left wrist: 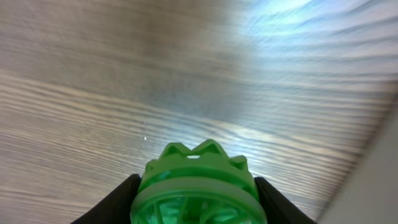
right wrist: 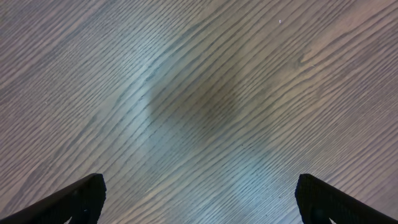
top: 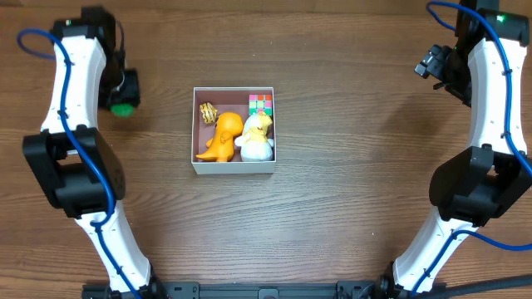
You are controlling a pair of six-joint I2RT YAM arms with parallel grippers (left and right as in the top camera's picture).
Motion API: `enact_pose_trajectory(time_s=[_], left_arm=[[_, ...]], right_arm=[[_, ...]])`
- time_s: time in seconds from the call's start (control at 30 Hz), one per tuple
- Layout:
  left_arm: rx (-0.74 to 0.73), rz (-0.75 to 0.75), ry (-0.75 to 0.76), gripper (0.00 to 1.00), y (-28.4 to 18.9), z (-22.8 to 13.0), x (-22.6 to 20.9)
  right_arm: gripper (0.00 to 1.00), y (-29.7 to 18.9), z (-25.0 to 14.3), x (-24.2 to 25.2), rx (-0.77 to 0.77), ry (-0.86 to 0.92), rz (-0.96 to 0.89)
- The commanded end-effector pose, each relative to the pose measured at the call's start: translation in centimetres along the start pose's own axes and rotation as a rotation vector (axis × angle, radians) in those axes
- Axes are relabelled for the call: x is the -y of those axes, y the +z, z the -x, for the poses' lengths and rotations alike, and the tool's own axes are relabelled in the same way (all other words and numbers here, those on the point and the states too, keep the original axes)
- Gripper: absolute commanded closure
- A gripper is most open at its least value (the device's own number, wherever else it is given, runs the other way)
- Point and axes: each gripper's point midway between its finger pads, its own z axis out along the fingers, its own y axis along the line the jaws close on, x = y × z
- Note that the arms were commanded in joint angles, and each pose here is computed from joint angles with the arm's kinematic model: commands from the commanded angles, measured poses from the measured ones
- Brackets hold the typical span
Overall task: Pack container
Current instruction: 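Lift the green lid off the table with the left gripper, then carry the green lid right over the box's back edge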
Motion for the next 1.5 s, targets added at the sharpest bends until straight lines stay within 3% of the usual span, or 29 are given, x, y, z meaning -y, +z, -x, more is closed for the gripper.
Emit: enact_pose_trajectory(time_s=[0.0, 0.37, 0.6, 0.97, 1.07, 1.13, 1.47], left_arm=[[0.114, -0.033, 0.101, 0.55, -4.2, 1.7, 4.7], [0.261, -0.123, 0.374, 0.48, -7.5, 0.4, 18.8], [0.372, -0.174, 0.483, 0.39, -8.9, -0.4, 25.3], [0.385, -0.170, 0.484, 0.34, -8.0, -0.2, 26.3], [0.387, -0.170, 0.485, 0.23, -8.0, -0.1, 26.3], [0.386, -0.171, 0.484, 0.21, -8.0, -0.2, 26.3], [0.316, -0.164, 0.500, 0.23, -7.4, -1.7, 25.7]], right_arm=[[0.00, -0.3, 0.2, 0.1, 0.010, 0.008, -0.001], [0.00, -0.3, 0.2, 0.1, 0.010, 0.008, -0.001], [0.00, -0.3, 0.2, 0.1, 0.010, 0.007, -0.001], [0.00, -0.3, 0.2, 0.1, 0.010, 0.007, -0.001], [0.00, -0.3, 0.2, 0.1, 0.010, 0.008, -0.001], [0.00, -0.3, 0.2, 0.1, 0.010, 0.008, -0.001], [0.00, -0.3, 0.2, 0.1, 0.010, 0.008, -0.001]])
